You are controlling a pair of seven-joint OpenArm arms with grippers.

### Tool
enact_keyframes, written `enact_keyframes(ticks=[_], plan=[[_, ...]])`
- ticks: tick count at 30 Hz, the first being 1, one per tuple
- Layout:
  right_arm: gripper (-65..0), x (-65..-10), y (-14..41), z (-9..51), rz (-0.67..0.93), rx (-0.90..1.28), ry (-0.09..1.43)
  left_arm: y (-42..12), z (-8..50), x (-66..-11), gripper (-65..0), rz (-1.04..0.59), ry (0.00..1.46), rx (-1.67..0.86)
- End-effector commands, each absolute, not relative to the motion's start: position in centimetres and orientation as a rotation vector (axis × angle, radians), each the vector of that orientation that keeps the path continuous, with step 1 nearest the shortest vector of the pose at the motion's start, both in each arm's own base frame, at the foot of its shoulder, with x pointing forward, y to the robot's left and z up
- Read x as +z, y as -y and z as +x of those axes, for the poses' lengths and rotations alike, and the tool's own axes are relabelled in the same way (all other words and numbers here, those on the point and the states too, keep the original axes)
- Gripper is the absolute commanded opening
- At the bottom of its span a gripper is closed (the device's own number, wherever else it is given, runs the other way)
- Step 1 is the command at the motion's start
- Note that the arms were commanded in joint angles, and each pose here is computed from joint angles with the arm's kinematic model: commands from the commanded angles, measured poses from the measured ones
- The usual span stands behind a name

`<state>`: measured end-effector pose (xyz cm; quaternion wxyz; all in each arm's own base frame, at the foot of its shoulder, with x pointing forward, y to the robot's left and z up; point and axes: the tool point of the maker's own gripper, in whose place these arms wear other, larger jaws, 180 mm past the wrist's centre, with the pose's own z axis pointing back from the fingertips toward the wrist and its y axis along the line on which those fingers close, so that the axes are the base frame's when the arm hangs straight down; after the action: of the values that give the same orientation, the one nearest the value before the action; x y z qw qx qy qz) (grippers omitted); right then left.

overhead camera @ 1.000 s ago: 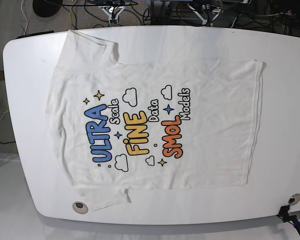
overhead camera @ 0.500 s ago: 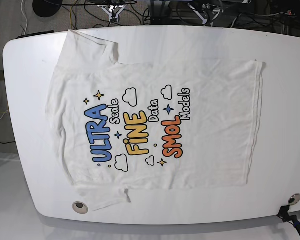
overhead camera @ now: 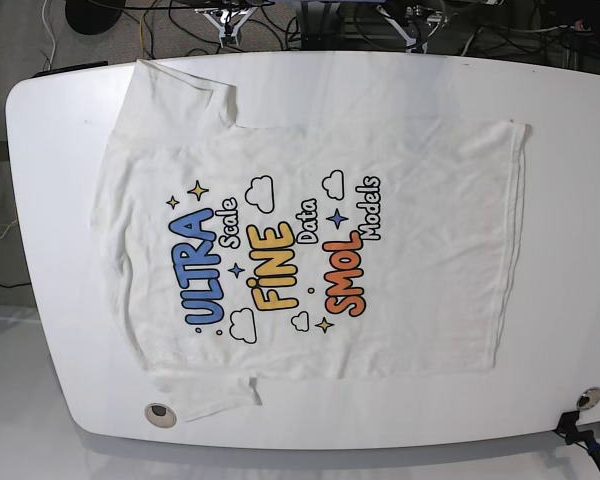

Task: Fold the T-shirt properly

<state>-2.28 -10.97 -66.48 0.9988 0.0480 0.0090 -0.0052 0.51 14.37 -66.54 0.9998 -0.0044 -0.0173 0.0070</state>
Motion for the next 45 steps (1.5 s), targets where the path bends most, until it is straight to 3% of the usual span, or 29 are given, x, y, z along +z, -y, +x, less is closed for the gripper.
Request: enact_keyframes(ticks=[1, 45], plan=[[-65.0, -66.5, 11.1, -2.2, 0.094, -0.012, -0.017, -14.6, 1.0, -66.5, -65.0, -0.004, 0.046, 0.011], [-65.0, -66.5, 10.8, -1.9, 0.104, -0.006, -0.007, -14.7, 1.3, -66.5, -65.0, -0.003, 0.063, 0.015]])
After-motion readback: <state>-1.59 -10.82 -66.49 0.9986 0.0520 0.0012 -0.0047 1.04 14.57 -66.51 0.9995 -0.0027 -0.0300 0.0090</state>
